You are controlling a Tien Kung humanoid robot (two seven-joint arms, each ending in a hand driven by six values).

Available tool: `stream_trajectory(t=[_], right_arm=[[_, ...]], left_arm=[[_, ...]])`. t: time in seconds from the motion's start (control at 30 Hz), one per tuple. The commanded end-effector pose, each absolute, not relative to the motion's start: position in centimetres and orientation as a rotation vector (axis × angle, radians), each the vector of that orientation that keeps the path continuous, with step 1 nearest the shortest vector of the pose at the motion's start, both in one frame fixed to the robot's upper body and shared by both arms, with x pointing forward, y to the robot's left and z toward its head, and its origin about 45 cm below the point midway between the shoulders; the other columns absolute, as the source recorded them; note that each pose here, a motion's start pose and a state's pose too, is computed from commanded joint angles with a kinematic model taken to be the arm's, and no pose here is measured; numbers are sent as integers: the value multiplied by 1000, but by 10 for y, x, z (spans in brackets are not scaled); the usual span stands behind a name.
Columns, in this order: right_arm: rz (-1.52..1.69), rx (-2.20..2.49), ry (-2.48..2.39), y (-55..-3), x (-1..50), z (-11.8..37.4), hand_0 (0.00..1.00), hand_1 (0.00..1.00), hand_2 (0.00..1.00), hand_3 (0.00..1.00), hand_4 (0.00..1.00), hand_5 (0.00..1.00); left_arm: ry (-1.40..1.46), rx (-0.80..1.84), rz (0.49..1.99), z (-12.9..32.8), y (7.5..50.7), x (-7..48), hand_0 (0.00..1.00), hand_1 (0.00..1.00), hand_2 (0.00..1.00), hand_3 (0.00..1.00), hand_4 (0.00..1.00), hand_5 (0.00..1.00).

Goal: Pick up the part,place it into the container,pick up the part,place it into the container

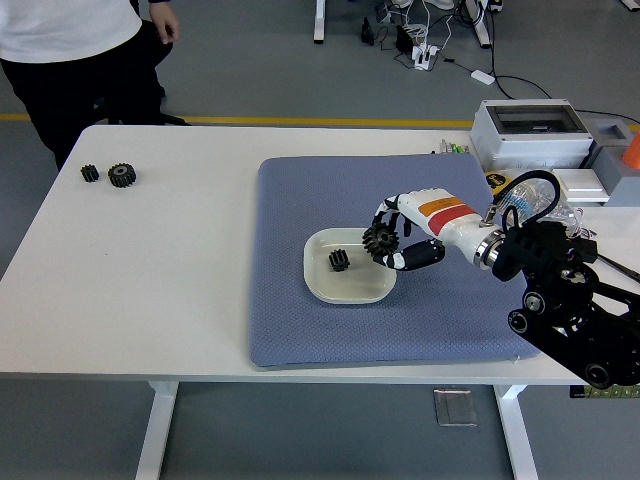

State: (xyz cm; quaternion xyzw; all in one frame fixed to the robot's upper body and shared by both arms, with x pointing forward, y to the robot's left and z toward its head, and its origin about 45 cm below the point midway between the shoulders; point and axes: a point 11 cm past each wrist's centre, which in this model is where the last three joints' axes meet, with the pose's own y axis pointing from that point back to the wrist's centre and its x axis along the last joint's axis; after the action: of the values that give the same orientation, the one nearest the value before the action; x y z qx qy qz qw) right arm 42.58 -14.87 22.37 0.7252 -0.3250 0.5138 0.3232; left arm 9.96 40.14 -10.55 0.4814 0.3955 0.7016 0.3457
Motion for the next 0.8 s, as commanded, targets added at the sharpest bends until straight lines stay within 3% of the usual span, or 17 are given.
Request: stream_trajectory(t=[0.2, 0.23, 0.4, 0.43, 0.6, 0.63, 0.8], right_arm=[[1356, 1946, -765, -121, 419, 211, 160, 395, 493, 497, 692, 313], [1347, 1948, -754, -120, 420, 209, 210, 428, 524, 513, 705, 307], [1319, 1927, -749, -125, 427, 201, 210, 428, 524, 513, 705, 307], [1316, 1925, -751, -126, 427, 201, 293, 470, 584, 589, 762, 325], [1298, 1917, -756, -134, 432, 199, 293, 470, 584, 589, 762, 325], [1297, 1916, -753, -135, 432, 199, 398, 535, 720, 855, 894, 370], [1286, 1925, -754, -138, 432, 197, 398, 535, 720, 855, 894, 370]], left_arm=[[1022, 1253, 1820, -105, 403, 101, 629, 614, 652, 558, 647, 568], [1021, 1255, 1820, -105, 404, 101, 629, 612, 652, 559, 647, 568], [1018, 1258, 1825, -104, 406, 100, 629, 612, 652, 559, 647, 568], [1017, 1259, 1825, -104, 406, 99, 629, 609, 652, 558, 647, 568], [1017, 1267, 1825, -104, 408, 98, 629, 609, 652, 558, 647, 568], [1017, 1269, 1825, -104, 409, 97, 629, 608, 654, 558, 647, 566], [1017, 1280, 1819, -104, 409, 95, 629, 608, 654, 558, 647, 566]])
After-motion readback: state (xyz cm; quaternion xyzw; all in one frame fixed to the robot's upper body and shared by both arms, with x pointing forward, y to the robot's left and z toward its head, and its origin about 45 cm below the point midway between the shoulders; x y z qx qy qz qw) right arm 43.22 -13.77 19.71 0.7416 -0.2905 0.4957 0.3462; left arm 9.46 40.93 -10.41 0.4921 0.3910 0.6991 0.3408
